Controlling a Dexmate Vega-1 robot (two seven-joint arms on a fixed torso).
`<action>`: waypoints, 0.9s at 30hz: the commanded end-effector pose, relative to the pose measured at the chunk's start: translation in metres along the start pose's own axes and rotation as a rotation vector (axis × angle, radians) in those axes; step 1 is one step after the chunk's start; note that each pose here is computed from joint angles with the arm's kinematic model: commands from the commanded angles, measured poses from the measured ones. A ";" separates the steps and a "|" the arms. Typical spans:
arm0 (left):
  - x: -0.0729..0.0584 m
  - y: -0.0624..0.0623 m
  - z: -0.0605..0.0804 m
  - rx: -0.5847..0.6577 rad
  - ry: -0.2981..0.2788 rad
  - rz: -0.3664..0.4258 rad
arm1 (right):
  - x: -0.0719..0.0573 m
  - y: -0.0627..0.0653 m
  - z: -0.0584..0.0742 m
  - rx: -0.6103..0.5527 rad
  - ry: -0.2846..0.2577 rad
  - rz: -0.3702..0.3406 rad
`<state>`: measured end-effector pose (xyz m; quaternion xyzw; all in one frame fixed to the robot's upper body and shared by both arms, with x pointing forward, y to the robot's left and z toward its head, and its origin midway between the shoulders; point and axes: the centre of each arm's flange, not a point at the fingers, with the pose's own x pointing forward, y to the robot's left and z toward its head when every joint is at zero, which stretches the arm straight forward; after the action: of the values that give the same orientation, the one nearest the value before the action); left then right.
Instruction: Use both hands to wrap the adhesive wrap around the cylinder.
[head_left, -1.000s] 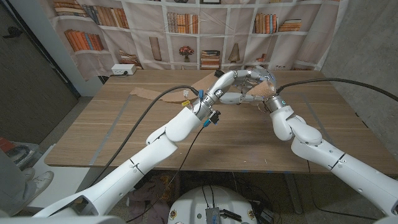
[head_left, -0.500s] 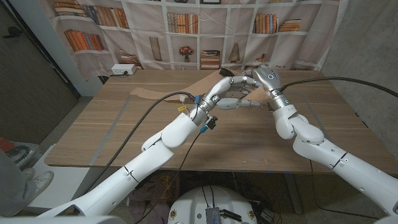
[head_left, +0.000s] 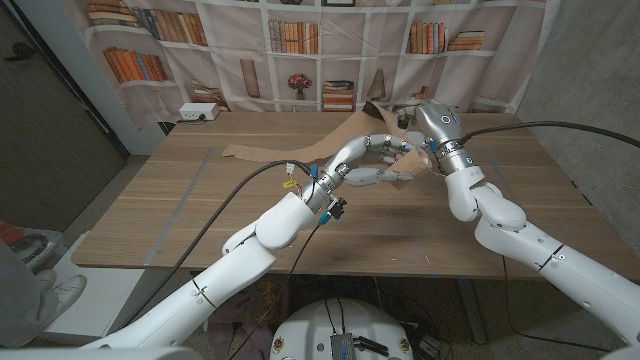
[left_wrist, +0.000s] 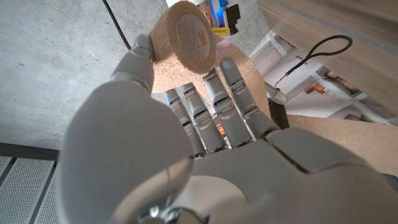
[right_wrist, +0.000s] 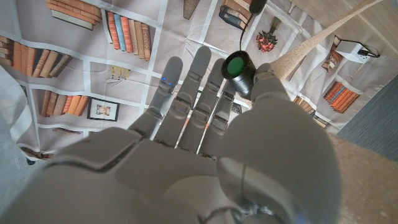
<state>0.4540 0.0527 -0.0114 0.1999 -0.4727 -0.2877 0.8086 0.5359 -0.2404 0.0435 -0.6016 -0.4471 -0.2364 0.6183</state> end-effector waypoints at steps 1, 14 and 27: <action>-0.018 0.000 -0.010 -0.034 0.073 0.061 | -0.002 -0.015 -0.015 0.005 0.043 -0.044; -0.030 -0.003 -0.017 -0.056 0.131 0.130 | -0.005 -0.021 -0.023 0.017 0.084 -0.076; -0.036 0.004 -0.024 -0.066 0.147 0.210 | -0.009 -0.027 -0.030 0.026 0.102 -0.105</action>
<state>0.4573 0.0739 -0.0386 0.1611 -0.4266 -0.2264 0.8607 0.5214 -0.2692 0.0532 -0.5648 -0.4467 -0.2840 0.6331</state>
